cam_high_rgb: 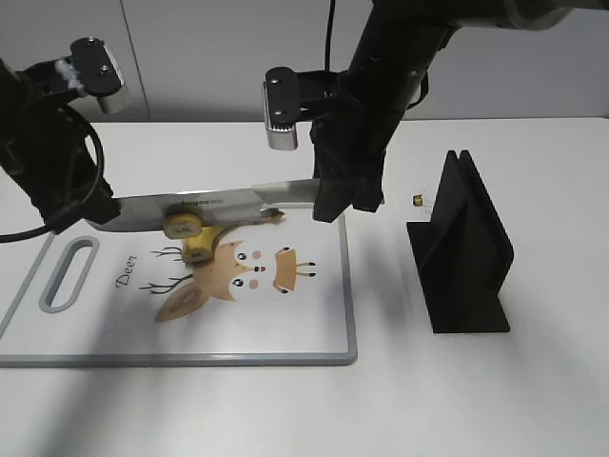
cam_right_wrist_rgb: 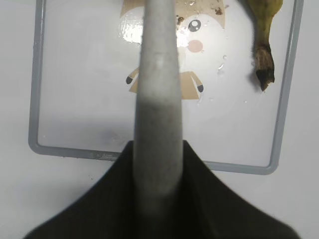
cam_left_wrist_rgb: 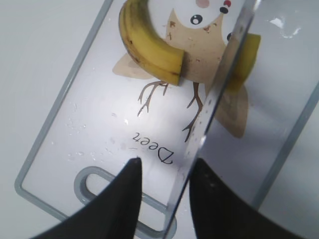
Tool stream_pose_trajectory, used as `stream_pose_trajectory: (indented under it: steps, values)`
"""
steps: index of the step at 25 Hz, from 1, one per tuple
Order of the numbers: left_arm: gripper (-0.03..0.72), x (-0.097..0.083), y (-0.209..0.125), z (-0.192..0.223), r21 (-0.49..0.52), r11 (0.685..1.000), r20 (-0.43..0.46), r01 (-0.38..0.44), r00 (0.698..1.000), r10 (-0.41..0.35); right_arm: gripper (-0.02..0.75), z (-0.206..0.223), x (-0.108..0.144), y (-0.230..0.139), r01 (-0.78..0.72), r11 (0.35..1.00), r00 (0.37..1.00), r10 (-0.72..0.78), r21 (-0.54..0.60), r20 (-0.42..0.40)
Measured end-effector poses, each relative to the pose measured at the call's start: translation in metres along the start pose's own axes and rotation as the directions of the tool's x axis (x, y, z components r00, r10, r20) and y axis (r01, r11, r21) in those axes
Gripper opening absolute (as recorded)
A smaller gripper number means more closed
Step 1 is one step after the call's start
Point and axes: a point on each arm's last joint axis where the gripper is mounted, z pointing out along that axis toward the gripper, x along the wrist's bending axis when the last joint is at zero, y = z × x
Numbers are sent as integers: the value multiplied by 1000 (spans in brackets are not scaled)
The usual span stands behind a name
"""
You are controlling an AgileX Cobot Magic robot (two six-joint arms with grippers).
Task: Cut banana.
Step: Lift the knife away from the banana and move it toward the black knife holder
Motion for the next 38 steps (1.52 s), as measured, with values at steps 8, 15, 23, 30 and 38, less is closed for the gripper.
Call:
stream_pose_trajectory:
  steps: [8, 15, 23, 30, 38]
  values:
    - [434, 1, 1, -9, -18, 1000, -40, -5, 999, 4, 160, -5, 1, 0, 12, 1000, 1000, -12, -1, 0]
    - [576, -6, 9, -47, -89, 995, -142, -38, 990, 25, 160, -18, 4, 2, 28, 1000, 1000, -28, -3, 7]
    - [595, -18, 7, -89, -123, 992, -239, 14, 970, -43, 159, -22, 7, 2, -39, 999, 999, 39, 3, 1]
    - [595, -18, -10, -114, -159, 917, -321, 367, 859, -399, 159, -53, 14, 8, -144, 989, 988, 145, -21, 50]
    - [594, -23, -51, -125, -28, 690, -260, 723, 662, -703, 159, -75, 24, 9, -389, 921, 920, 390, -26, 50]
